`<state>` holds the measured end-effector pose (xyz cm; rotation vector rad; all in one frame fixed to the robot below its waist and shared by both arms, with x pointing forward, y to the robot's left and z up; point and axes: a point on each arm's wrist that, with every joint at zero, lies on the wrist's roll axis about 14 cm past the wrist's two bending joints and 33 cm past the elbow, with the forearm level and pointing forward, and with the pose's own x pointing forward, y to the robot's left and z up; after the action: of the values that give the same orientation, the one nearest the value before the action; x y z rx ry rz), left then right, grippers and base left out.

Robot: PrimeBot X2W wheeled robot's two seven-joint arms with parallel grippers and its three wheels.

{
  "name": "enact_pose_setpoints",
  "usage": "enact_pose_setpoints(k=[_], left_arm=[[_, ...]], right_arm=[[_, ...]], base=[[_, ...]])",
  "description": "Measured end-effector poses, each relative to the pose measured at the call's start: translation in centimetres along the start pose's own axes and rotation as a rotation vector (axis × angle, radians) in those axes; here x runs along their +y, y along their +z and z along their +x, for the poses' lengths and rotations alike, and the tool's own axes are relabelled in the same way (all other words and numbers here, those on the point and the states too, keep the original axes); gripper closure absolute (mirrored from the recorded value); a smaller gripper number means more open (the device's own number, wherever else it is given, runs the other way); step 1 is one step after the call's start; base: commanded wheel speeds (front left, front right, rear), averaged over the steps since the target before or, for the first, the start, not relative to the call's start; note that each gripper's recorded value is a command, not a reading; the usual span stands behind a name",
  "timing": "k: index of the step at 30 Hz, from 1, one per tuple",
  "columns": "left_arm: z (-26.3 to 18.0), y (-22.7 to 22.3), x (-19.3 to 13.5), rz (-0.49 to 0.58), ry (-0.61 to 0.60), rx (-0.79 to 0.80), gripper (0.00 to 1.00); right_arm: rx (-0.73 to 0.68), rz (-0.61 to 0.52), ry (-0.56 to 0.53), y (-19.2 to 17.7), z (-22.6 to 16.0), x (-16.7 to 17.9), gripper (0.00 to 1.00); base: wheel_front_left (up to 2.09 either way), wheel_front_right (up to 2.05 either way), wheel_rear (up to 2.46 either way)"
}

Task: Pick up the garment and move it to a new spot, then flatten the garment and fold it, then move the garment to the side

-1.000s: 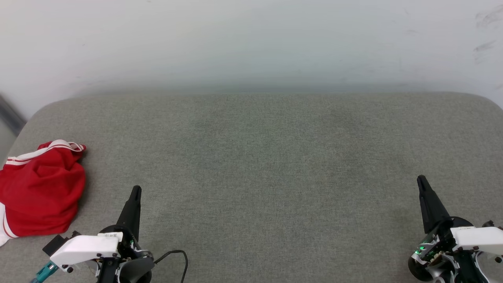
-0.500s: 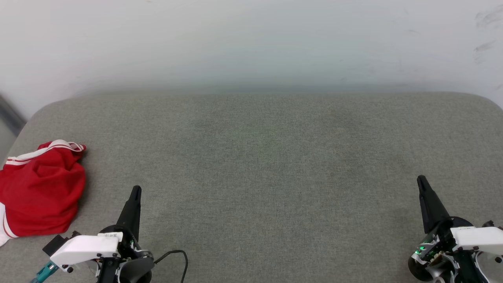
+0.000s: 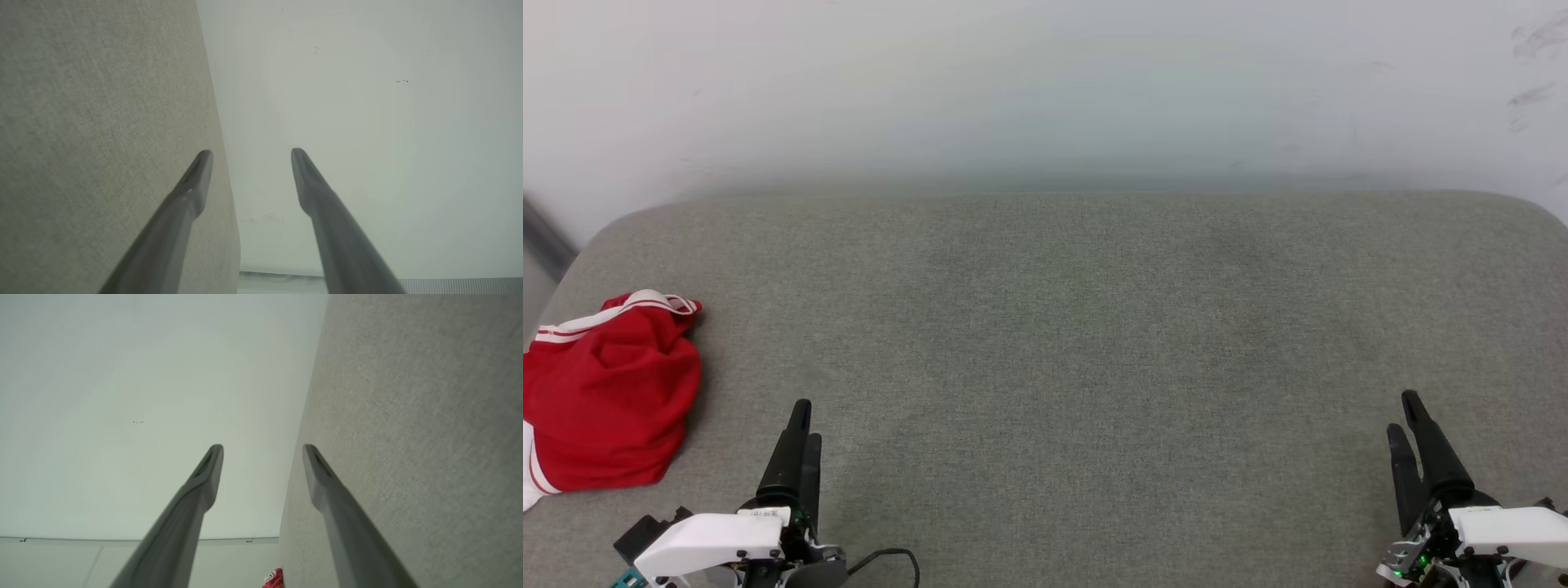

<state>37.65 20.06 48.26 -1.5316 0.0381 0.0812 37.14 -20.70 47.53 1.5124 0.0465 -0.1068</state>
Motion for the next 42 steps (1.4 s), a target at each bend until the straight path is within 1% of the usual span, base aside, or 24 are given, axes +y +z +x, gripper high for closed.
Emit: enact_pose_setpoints(k=[5,10,20,21,22,35,42], left_arm=[[0.1,0.3,-0.6,0.088,-0.012,-0.017,0.00],[0.2,0.5,-1.4,0.187,-0.023,-0.031,0.00],[0.3,-0.4,-2.3,0.436,-0.019,-0.030,0.00],[0.3,-0.6,-2.3,0.483,-0.017,-0.029,0.00],[0.3,-0.6,-2.3,0.483,-0.017,-0.029,0.00],[0.0,-1.6,-2.1,0.756,-0.005,-0.033,0.00],[-0.2,-2.0,-2.2,0.865,-0.014,-0.036,0.00]], right_arm=[[-0.022,-0.081,0.007,0.5,-0.2,0.3,0.00],[-0.033,-0.207,0.046,0.6,0.0,1.7,0.00],[-0.047,-0.443,0.095,0.3,-0.3,3.2,0.00],[-0.048,-0.486,0.104,0.2,-0.3,3.5,0.00],[-0.048,-0.486,0.104,0.2,-0.3,3.5,0.00],[-0.039,-0.763,0.141,-1.0,-0.9,4.1,0.00],[-0.039,-0.878,0.159,-1.5,-1.1,4.3,0.00]], base=[[0.00,0.00,0.00],[0.00,0.00,0.00],[0.00,0.00,0.00],[0.00,0.00,0.00],[0.00,0.00,0.00],[0.00,0.00,0.00],[0.00,0.00,0.00]])
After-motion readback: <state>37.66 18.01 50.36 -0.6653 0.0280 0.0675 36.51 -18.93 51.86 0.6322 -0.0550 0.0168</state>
